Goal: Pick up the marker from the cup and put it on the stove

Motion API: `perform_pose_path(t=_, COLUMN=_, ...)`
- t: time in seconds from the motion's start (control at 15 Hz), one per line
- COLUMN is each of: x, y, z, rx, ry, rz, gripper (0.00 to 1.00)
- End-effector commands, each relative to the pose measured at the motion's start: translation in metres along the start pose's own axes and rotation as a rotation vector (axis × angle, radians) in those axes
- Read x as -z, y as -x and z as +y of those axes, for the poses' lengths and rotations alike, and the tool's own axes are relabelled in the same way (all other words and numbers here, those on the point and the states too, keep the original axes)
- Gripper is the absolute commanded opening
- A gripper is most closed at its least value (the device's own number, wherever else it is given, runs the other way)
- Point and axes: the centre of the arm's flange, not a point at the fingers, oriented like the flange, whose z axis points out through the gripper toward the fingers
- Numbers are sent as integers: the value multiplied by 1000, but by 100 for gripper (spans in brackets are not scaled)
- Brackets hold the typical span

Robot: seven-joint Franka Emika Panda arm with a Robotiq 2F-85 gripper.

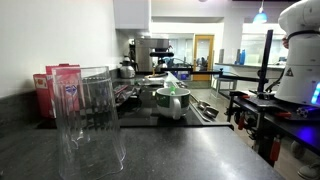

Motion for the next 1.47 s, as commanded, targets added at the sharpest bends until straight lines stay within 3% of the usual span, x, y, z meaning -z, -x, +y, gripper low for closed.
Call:
perform_pose_path(t=0.0, x=-18, y=-57, z=-10, rx=112, ry=55, rz=26, gripper=100)
perform_pose_path(t=0.13, x=-41, y=-96, z=-26, rx=157, ry=91, rz=12, gripper=100)
perform_pose_path(t=0.47, x=-127, y=-177, z=-50, rx=363, ry=91, rz=-81, gripper=100)
perform_pose_path(t=0.73, x=-186, y=-222, z=-64, rx=574, ry=112, rz=-197, gripper=100)
perform_pose_path(t=1.0, x=-230, y=-250, z=-87, rx=708, ry=119, rz=-274, gripper=100)
perform_pose_path(t=1.2, x=-257, y=-267, z=-104, rx=762, ry=127, rz=-306, gripper=93)
perform_pose_path(t=1.4, x=-282, y=-280, z=-116, rx=824, ry=141, rz=-346, gripper=76)
